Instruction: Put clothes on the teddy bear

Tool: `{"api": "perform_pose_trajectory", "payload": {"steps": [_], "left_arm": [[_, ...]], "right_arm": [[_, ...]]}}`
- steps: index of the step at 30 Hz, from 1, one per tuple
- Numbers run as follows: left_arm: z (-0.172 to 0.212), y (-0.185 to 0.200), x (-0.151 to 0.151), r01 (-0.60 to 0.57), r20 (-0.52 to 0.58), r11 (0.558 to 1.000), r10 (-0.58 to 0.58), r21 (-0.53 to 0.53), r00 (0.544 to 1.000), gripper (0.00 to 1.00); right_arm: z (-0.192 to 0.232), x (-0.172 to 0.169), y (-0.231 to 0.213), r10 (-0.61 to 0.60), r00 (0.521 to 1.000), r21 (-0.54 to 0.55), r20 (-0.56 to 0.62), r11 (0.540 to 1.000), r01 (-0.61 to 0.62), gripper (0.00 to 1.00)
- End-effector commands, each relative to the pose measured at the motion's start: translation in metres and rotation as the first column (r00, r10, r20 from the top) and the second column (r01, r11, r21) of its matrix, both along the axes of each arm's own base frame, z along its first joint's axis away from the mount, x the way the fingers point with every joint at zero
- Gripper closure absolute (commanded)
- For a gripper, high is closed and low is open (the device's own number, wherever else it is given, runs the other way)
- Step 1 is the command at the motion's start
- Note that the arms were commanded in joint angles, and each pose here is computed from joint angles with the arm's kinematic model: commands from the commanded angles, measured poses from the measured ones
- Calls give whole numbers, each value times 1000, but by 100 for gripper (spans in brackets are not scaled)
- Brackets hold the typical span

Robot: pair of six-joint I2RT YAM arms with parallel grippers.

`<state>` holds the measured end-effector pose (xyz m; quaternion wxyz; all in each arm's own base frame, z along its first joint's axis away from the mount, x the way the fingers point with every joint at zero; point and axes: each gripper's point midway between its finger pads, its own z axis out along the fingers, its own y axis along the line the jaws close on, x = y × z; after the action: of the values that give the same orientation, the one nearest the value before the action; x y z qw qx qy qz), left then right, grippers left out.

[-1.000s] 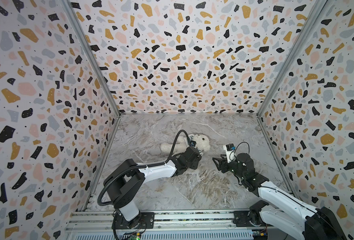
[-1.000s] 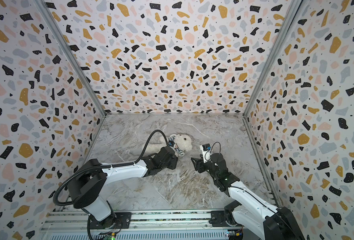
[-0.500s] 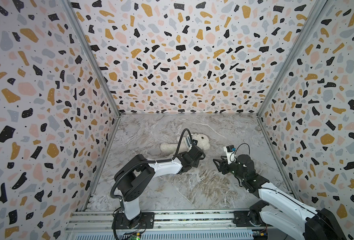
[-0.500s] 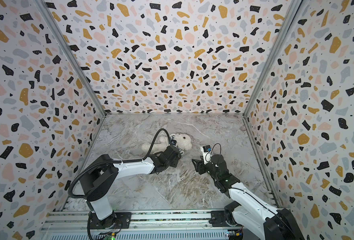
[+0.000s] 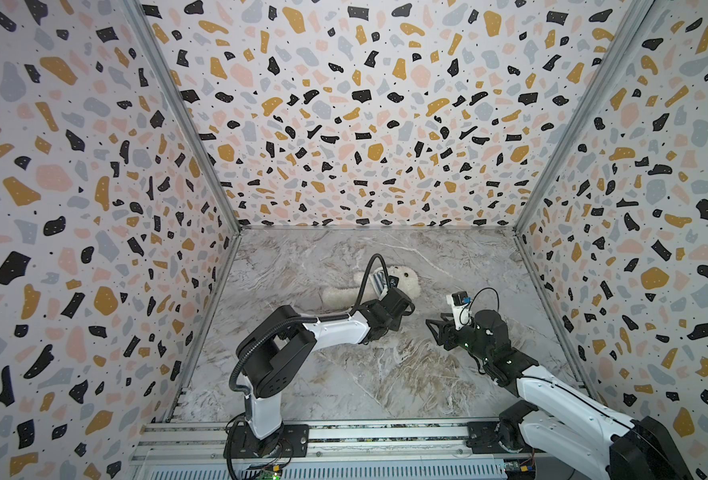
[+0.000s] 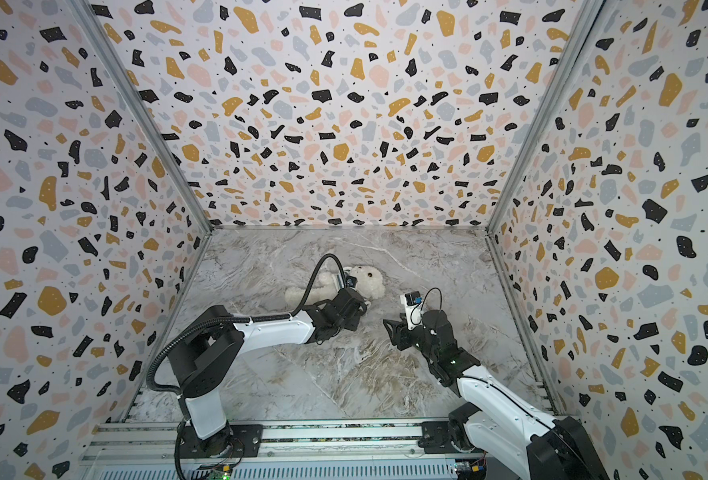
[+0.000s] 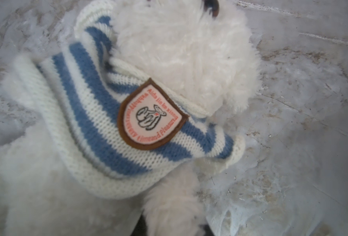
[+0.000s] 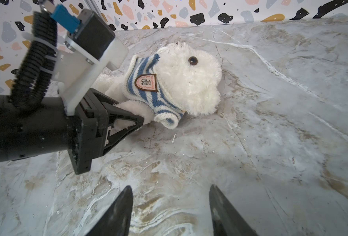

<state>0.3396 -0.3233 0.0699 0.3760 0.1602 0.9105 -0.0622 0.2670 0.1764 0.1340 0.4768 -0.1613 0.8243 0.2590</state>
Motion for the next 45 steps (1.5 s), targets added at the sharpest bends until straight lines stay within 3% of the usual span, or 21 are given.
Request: {"api": "perform_pose_trajectory", "payload": {"steps": [1, 5, 10, 13, 16, 21, 24, 29, 33, 36, 38, 45], "left_arm": [[19, -3, 5, -1, 38, 1000, 2, -21, 999, 85], [35, -1, 0, 19, 51, 999, -17, -42, 999, 100], [67, 4, -16, 84, 65, 993, -78, -83, 995, 100], [85, 8, -32, 151, 61, 982, -145, -109, 987, 100], [102, 8, -55, 253, 52, 955, -248, -156, 967, 100], [116, 3, -103, 462, 0, 856, -475, -232, 880, 100], [121, 1, -134, 569, -35, 773, -601, -279, 799, 100], [117, 13, -164, 627, -61, 705, -679, -332, 732, 100], [116, 19, -176, 643, -53, 665, -709, -380, 703, 100], [115, 22, -180, 651, -49, 638, -729, -410, 683, 100], [110, 24, -175, 637, -53, 647, -718, -419, 694, 100], [95, 20, -167, 635, -96, 649, -727, -419, 680, 100]], "right_arm": [[5, -1, -2, 1, 1000, -3, 26, 1000, -1, 40], [7, -3, 0, 21, 999, -15, 34, 1000, -20, 41], [31, -17, 18, 113, 982, 3, 155, 993, -115, 41], [54, -36, 34, 198, 933, -12, 301, 979, -204, 41], [76, -57, 46, 260, 855, -46, 448, 962, -268, 41], [109, -81, 53, 285, 751, -53, 595, 947, -317, 41], [121, -88, 52, 279, 721, -48, 634, 945, -324, 41], [132, -94, 48, 256, 709, -21, 657, 946, -323, 40], [119, -84, 44, 244, 766, -46, 595, 961, -271, 39], [99, -69, 35, 175, 850, -44, 497, 983, -177, 37], [86, -66, 34, 166, 886, -50, 433, 986, -160, 36], [67, -76, 35, 171, 924, 38, 342, 980, -196, 30]]}}
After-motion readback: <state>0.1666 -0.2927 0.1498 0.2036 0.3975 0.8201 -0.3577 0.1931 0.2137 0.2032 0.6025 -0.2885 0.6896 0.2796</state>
